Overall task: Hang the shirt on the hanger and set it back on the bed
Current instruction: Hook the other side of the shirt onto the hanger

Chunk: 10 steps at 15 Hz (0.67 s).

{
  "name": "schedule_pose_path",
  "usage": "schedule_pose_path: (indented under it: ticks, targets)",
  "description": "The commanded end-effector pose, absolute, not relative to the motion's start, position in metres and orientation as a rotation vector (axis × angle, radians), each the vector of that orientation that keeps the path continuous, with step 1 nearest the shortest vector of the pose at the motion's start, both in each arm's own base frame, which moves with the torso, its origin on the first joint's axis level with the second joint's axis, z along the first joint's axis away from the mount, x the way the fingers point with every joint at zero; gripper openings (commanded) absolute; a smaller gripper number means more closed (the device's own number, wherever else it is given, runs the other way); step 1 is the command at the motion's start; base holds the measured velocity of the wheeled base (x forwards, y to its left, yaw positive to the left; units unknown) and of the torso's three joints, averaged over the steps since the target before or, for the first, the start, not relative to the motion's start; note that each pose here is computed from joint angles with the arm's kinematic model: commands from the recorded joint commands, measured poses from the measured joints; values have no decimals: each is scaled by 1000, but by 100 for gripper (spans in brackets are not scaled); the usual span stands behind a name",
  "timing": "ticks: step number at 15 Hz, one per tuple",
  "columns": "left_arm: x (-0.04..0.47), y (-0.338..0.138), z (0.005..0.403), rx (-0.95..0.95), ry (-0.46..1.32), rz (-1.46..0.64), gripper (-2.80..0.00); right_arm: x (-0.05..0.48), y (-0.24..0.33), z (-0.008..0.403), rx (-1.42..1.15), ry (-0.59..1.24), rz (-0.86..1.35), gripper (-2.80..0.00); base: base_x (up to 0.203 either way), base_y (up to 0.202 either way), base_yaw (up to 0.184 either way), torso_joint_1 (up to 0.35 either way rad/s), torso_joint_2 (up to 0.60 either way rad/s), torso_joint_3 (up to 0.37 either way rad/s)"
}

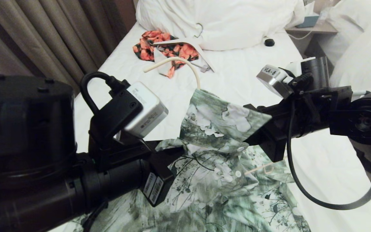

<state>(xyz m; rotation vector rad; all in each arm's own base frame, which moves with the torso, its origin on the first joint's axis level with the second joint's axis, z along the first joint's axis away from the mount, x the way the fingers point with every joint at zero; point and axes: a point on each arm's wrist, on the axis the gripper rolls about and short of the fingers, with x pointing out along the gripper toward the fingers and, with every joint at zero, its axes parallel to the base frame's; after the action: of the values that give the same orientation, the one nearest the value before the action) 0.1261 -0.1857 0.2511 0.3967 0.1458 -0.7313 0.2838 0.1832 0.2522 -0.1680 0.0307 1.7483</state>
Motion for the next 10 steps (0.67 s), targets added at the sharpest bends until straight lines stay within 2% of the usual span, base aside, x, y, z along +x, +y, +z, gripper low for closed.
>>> schedule_pose_path:
  ticks: [1, 10]
  targets:
    - [125, -187, 249, 400, 148, -735, -280, 284, 179, 253, -166, 29, 1742, -280, 0, 0, 0, 0, 0, 0]
    - [125, -187, 246, 405, 155, -737, -280, 288, 177, 256, -189, -36, 1732, -280, 0, 0, 0, 0, 0, 0]
